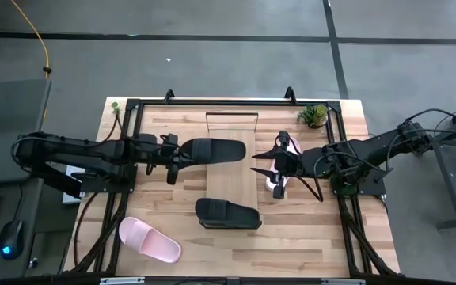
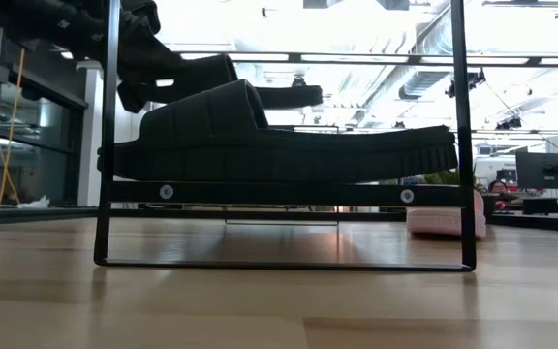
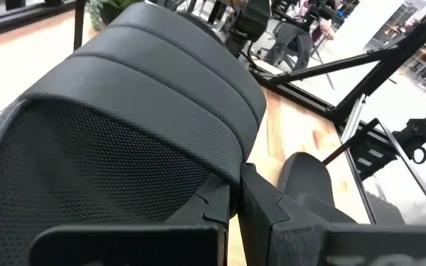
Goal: Pick and place slides into the shelf
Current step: Put the black slipper on the shelf
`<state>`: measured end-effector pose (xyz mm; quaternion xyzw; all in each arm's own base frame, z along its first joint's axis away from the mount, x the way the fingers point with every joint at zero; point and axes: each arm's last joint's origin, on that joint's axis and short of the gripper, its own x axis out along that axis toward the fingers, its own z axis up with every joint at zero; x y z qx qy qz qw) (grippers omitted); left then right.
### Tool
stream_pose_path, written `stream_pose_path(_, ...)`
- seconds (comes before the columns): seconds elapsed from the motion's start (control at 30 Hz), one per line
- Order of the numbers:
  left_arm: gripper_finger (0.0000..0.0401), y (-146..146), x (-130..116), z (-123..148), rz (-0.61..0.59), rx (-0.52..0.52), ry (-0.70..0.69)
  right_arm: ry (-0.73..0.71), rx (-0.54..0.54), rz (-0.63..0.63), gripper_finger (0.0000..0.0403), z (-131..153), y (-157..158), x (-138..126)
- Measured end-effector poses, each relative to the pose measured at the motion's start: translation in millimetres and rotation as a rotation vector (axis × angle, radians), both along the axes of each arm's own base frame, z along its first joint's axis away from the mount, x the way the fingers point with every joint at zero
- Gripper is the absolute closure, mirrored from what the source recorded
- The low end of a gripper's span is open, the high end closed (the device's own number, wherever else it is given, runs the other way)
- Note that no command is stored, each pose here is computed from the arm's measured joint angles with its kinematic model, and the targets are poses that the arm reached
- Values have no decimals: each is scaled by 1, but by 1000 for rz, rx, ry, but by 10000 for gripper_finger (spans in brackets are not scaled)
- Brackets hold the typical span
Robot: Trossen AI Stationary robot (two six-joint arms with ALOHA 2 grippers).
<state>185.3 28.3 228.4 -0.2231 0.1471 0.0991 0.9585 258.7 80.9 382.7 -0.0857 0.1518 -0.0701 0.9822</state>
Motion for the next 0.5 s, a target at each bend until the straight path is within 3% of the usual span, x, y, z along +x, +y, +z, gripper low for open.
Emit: stream_pose_path(0.5,398,-16,2,0,7,10,2,0,0,0,260,0,0,0)
